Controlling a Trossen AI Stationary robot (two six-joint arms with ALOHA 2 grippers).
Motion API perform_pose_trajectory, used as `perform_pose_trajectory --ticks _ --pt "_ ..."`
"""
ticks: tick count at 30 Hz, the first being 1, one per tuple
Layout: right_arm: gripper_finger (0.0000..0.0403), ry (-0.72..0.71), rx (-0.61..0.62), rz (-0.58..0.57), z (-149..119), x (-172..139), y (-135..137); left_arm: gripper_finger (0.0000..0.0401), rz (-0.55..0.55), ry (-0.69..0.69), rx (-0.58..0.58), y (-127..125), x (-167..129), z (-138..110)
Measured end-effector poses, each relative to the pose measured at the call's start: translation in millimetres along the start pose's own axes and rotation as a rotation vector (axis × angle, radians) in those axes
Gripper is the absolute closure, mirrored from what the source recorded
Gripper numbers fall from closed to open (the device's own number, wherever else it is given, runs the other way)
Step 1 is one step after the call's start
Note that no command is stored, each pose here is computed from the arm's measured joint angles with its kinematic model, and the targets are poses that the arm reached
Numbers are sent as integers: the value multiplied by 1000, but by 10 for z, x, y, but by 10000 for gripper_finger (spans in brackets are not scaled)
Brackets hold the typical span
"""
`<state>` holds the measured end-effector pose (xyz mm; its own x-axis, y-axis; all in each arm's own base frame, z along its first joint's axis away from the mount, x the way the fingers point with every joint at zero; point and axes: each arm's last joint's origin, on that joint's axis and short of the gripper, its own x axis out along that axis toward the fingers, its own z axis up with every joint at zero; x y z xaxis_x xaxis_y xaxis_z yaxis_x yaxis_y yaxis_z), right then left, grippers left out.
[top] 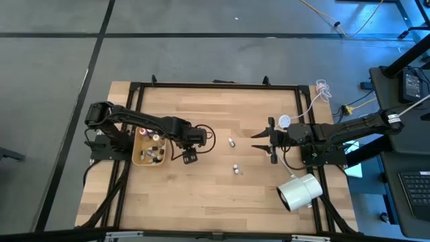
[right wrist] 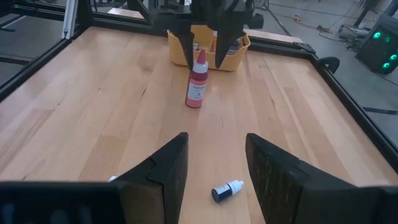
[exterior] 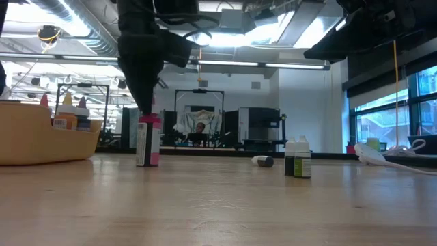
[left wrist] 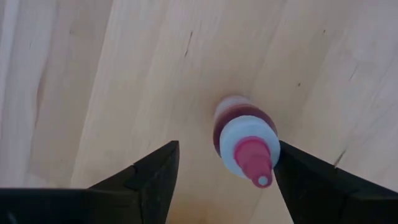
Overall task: Pick & Place food coloring
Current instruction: Put the large pink food coloring bottle into the yellow bin
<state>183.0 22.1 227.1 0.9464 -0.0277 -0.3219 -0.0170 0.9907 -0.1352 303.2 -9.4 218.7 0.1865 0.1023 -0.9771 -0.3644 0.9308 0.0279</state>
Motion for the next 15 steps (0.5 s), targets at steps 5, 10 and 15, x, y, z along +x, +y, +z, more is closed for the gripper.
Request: perform_pose_trajectory --ticks 5,10,15 --pt "240 0 0 0 0 0 0 174 1 -2 -4 -1 2 2" --pt "240 0 0 0 0 0 0 210 1 -8 -4 -2 2 7" --pt "240 0 0 0 0 0 0 241 -17 -49 -4 -19 1 48"
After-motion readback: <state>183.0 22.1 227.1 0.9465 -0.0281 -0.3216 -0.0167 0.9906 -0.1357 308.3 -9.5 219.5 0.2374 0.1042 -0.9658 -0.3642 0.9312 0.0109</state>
